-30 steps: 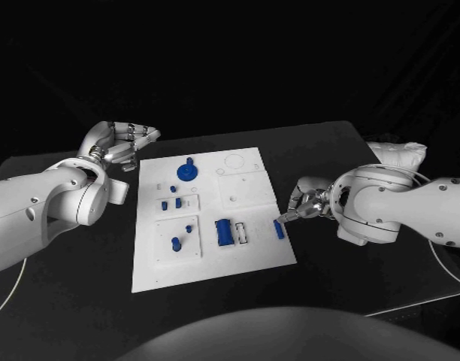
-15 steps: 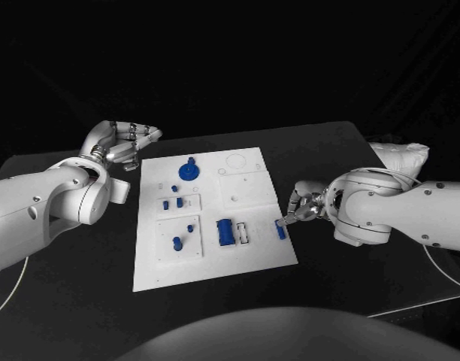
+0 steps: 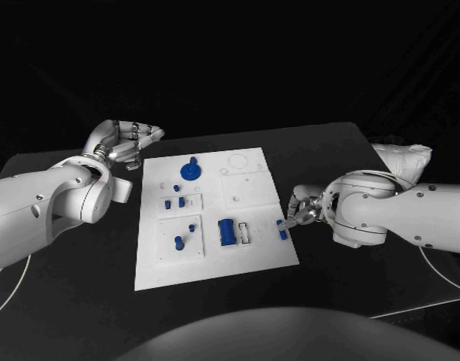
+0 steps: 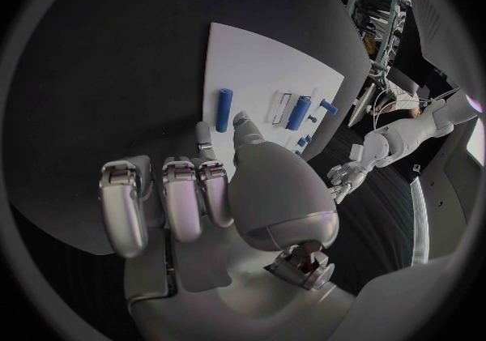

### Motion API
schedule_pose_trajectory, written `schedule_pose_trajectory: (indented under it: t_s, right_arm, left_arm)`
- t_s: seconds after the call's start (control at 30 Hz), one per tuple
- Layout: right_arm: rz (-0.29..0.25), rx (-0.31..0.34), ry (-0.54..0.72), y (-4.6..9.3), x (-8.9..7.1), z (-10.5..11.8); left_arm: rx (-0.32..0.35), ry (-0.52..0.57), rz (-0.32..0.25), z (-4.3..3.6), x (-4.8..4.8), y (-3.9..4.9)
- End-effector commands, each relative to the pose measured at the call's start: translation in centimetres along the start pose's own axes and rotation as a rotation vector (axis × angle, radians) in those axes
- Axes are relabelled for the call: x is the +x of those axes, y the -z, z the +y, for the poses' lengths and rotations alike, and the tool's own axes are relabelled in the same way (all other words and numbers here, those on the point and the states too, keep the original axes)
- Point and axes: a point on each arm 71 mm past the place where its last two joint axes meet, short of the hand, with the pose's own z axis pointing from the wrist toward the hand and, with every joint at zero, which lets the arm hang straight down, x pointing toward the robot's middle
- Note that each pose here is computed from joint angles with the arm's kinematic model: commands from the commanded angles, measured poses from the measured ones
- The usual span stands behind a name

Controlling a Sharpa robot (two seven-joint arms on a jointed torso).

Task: Assemble the parts on the task board

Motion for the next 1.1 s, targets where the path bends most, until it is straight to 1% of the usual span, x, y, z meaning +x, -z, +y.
schedule_pose_trajectory:
  t_s: [0.03,0.47,1.1]
  right_arm:
    - [0.031,0.072,0.028,-0.1,0.3,-0.5]
    - [0.041,0.069,0.033,-0.6,0.6,-0.1]
    - [0.081,0.091,0.052,-1.6,1.1,0.3]
  left_arm:
    - [0.012,0.004,0.017,-0.19,0.26,-0.05]
    - [0.011,0.003,0.016,-0.19,0.23,-0.02]
    - [0.01,0.003,0.015,-0.16,0.16,0.02]
